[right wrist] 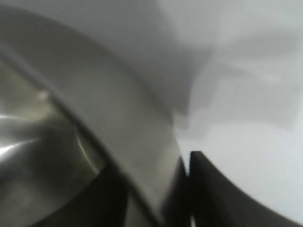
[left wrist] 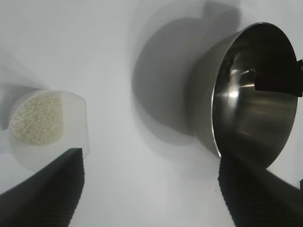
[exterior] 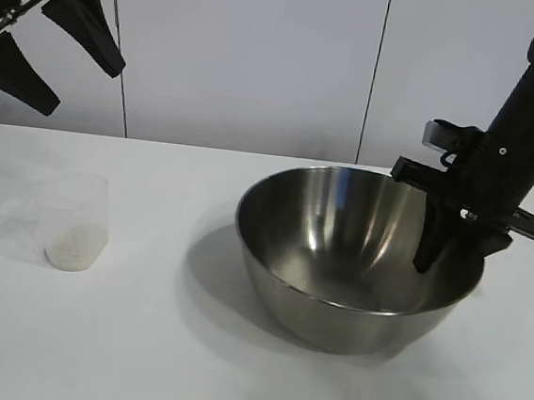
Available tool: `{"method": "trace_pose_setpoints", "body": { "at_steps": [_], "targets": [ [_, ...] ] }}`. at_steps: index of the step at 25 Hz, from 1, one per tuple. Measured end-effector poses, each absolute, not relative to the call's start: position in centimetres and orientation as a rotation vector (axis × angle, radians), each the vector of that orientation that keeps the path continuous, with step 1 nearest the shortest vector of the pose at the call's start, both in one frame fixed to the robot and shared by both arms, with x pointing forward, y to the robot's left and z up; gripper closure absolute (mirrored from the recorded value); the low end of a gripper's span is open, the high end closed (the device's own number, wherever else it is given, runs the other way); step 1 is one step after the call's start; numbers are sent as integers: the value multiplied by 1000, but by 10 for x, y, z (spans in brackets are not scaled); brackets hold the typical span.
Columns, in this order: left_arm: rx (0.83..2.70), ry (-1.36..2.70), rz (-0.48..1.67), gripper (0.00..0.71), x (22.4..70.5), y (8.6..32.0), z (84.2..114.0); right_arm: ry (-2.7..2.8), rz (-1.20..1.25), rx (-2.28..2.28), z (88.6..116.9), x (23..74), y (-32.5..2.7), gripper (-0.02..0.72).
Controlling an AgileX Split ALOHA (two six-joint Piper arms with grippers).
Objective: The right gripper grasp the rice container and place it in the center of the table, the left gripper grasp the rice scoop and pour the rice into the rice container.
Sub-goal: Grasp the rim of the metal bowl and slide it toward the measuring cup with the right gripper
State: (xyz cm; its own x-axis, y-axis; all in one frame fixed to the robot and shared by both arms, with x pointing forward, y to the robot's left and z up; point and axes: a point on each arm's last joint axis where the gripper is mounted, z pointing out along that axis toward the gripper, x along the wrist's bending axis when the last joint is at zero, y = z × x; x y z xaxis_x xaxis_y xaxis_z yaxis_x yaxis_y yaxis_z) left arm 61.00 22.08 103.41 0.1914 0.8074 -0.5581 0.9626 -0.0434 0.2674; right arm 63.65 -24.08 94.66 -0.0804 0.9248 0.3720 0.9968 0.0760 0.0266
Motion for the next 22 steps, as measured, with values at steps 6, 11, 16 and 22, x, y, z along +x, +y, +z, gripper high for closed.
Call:
{"method": "trace_pose_setpoints", "body": {
  "at_steps": [6,11,16,22],
  "targets": [
    [1883,1652,-336,144,611,221,1034,-2202,-460,-1911,984,648,-214,687],
    [1882,1653,-335,144,611,221,1034,-2289,-376,-1849,978,639,-170,687],
    [1881,1653,-333,144,611,221,1034,-2300,-357,-1859,958,638,-141,688],
    [1880,1653,-325,144,611,221,1034,-2250,-315,-1926,937,641,-136,691]
  ]
}}
